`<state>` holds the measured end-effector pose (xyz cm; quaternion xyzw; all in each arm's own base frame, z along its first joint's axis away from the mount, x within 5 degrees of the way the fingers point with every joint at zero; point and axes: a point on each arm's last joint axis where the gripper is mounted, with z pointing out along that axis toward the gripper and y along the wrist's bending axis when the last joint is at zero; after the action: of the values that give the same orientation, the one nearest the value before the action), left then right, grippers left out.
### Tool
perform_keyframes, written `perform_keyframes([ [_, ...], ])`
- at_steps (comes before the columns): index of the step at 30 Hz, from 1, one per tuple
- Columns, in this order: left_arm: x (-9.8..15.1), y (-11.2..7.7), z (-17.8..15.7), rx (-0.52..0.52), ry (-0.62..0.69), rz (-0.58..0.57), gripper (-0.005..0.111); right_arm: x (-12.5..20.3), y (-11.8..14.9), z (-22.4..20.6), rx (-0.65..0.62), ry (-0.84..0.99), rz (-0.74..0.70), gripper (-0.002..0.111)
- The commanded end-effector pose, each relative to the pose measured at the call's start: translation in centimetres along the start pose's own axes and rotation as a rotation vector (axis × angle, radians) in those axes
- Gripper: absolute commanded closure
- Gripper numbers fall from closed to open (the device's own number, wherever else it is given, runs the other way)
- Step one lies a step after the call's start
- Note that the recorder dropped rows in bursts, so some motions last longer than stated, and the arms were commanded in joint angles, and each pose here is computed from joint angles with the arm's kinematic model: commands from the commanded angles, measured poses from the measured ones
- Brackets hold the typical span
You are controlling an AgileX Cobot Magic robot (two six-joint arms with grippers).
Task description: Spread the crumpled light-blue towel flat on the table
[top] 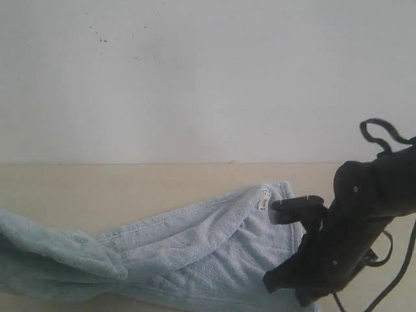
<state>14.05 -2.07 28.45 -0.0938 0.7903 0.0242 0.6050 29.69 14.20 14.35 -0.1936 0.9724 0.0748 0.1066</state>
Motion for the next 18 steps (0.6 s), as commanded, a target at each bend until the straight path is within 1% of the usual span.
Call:
perform_keyframes([
  [1,-0.8,0.3,-0.4,-0.017,-0.032,-0.004,0.103,0.0,-0.4,-4.7,0.048,-0.087,-0.082,0.108],
  [4,-2.1,0.9,-1.2,-0.043,-0.080,0.031,0.103,0.5,-1.3,-8.7,0.077,-0.172,-0.087,0.108],
  [8,-4.0,2.3,-2.7,-0.097,-0.155,0.014,0.103,2.1,-2.9,-13.9,0.117,-0.259,-0.071,0.108],
  [10,-4.6,2.9,-3.4,-0.113,-0.183,0.005,0.103,3.2,-3.5,-15.6,0.132,-0.261,-0.067,0.108],
  [14,-4.4,3.5,-3.7,-0.144,-0.184,0.049,0.103,5.4,-4.5,-18.9,0.160,-0.290,-0.043,0.108],
  [18,-3.0,3.5,-3.3,-0.148,-0.155,0.037,0.103,6.7,-3.9,-21.0,0.154,-0.350,-0.041,0.108],
])
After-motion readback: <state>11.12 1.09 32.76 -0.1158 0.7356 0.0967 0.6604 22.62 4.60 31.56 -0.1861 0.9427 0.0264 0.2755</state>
